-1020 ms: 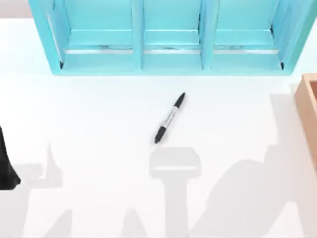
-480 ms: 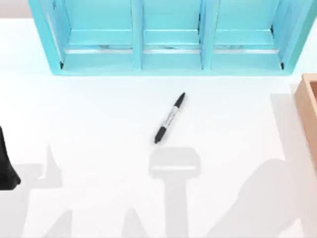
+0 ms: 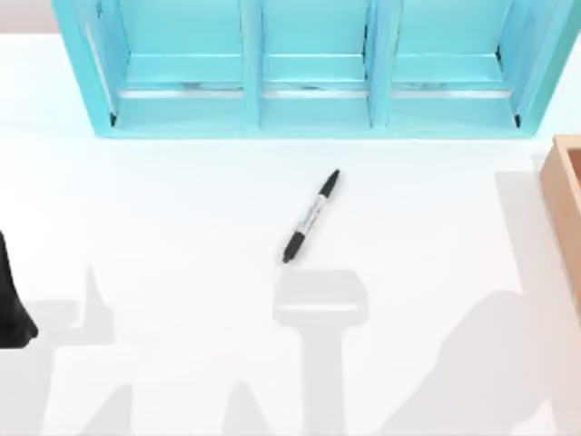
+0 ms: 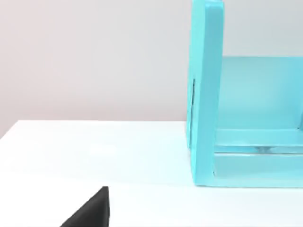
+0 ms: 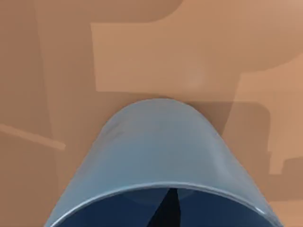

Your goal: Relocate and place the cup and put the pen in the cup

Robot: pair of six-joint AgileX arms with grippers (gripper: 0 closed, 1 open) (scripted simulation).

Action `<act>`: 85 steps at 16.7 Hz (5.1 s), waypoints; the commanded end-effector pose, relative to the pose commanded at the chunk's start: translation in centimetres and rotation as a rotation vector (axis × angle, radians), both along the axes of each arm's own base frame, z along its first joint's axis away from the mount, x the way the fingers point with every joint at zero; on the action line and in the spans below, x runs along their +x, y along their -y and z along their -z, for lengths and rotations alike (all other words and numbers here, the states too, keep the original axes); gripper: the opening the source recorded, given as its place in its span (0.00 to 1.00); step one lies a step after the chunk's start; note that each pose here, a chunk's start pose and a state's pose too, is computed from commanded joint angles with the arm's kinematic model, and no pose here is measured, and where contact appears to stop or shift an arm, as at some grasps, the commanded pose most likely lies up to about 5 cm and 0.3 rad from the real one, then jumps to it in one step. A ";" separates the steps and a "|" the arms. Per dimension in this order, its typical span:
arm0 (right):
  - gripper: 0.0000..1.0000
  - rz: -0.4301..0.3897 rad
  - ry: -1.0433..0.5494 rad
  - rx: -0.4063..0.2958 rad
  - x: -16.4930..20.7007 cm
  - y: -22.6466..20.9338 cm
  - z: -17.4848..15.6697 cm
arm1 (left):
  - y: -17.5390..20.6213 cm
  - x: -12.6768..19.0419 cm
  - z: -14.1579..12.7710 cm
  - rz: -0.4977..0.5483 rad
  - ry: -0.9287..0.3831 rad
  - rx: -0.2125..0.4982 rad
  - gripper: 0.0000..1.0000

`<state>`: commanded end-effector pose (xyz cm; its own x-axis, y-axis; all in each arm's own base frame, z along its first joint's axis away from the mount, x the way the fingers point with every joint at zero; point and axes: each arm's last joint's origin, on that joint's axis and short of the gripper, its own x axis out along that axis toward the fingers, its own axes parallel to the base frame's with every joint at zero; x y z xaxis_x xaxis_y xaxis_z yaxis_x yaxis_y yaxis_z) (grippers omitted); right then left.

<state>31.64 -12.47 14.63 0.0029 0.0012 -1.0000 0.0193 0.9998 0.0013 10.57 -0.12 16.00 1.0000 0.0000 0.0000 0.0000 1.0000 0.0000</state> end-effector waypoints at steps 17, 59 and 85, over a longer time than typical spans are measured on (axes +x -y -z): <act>0.00 -0.001 0.006 -0.002 0.7 -1.0 -1.1 | 0.0 0.0 0.0 0.000 0.000 0.000 1.00; 0.00 -0.009 0.058 0.055 9.1 -27.5 -1.8 | 0.0 0.0 0.0 0.000 0.000 0.000 1.00; 1.00 -0.006 0.053 0.053 9.3 -27.4 -1.9 | 0.0 0.0 0.0 0.000 0.000 0.000 1.00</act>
<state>40.91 14.96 16.49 0.0556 0.0542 -0.9970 0.0117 0.9984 0.0549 10.57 -0.12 16.00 1.0000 0.0000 0.0000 0.0000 1.0000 0.0000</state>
